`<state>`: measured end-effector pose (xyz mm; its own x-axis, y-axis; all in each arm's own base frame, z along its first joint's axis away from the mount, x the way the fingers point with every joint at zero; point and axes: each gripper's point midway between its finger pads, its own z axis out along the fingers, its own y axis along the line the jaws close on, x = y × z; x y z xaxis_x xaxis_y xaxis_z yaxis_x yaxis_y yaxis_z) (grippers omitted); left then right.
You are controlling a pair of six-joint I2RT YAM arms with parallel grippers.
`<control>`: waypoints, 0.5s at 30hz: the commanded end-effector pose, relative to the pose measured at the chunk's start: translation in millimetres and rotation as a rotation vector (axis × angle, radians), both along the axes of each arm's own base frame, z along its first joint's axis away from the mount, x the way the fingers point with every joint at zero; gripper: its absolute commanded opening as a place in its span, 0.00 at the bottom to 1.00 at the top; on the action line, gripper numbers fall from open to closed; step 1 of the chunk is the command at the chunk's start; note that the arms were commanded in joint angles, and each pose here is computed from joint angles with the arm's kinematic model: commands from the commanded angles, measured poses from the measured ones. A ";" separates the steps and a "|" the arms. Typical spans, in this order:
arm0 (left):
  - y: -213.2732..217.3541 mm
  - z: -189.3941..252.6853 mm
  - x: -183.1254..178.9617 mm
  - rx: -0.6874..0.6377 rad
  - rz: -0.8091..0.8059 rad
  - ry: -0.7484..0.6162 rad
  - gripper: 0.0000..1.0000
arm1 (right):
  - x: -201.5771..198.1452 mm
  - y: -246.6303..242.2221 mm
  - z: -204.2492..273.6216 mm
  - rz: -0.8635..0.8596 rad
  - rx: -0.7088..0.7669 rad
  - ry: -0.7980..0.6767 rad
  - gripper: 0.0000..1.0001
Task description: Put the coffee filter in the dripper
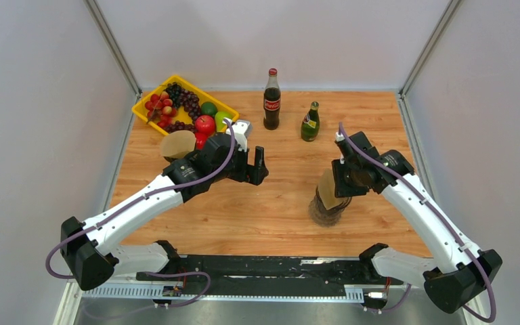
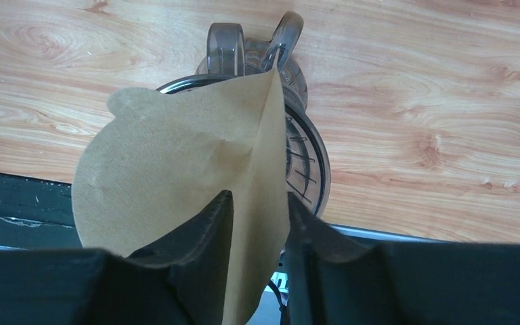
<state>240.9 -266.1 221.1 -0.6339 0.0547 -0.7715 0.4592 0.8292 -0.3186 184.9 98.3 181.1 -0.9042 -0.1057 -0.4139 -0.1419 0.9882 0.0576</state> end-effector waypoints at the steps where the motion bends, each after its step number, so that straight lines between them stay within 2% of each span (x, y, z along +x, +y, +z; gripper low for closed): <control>1: -3.7 12.0 1.4 -0.036 -0.004 -0.015 1.00 | 9.0 -0.8 25.5 -0.004 0.025 -0.097 0.38; 7: -4.7 12.8 1.6 -0.031 -0.010 -0.012 1.00 | 11.9 -1.8 45.8 -0.006 0.040 -0.149 0.46; 15: -5.4 12.7 1.3 -0.030 -0.014 -0.010 1.00 | 18.3 -5.5 76.3 -0.019 0.051 -0.239 0.49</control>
<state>239.0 -266.2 219.7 -0.6399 0.0612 -0.7660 0.4628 0.8265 -0.3205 200.1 100.6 233.8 -0.8254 -0.0678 -0.5605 -0.1435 0.9854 0.0920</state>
